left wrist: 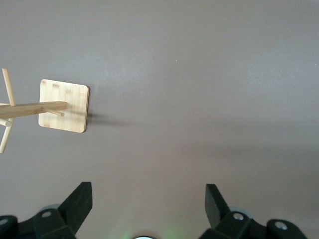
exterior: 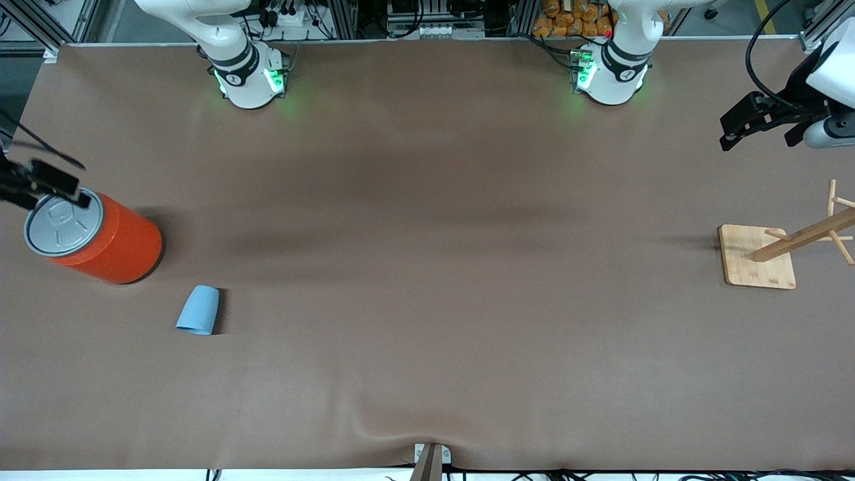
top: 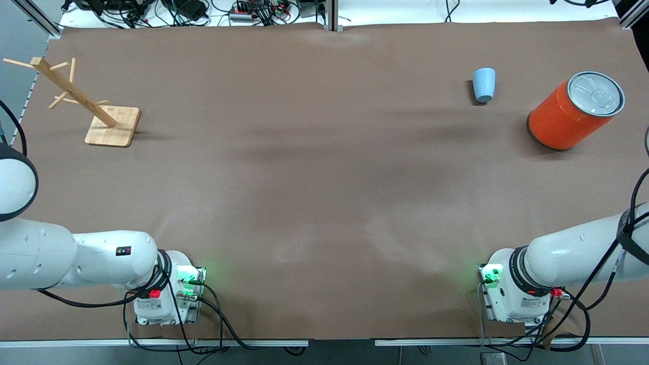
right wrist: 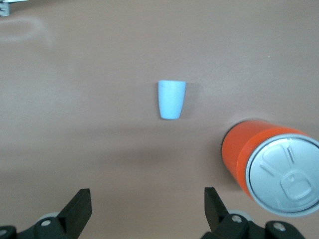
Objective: Flip cup
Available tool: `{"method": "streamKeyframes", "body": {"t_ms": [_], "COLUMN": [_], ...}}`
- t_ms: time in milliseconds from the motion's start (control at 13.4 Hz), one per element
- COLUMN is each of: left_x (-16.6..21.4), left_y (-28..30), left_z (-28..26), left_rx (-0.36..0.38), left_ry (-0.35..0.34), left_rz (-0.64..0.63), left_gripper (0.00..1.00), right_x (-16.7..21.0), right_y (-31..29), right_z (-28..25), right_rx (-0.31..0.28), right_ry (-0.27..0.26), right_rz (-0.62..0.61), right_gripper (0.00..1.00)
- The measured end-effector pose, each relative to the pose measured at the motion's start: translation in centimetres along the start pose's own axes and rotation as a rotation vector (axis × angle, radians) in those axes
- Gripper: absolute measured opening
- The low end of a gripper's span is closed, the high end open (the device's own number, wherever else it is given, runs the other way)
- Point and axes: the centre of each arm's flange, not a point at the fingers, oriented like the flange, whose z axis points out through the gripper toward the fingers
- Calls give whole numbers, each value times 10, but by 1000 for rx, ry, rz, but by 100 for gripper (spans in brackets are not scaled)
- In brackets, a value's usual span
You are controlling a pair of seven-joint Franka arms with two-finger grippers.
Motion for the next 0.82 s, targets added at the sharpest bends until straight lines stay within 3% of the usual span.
{"method": "streamKeyframes", "body": {"t_ms": [373, 822], "left_x": [-2, -2], "left_y": [-3, -4], "left_z": [1, 1], "left_rx": [3, 3], "left_ry": [-19, -23], "left_rz": [-6, -6], "left_gripper": [100, 100], "right_x": [-36, -42], "right_y": [5, -6], "right_z": [-25, -35], "right_rx": [1, -40], "right_ry": [-79, -84], "right_rz": [14, 26], "right_gripper": [100, 100]}}
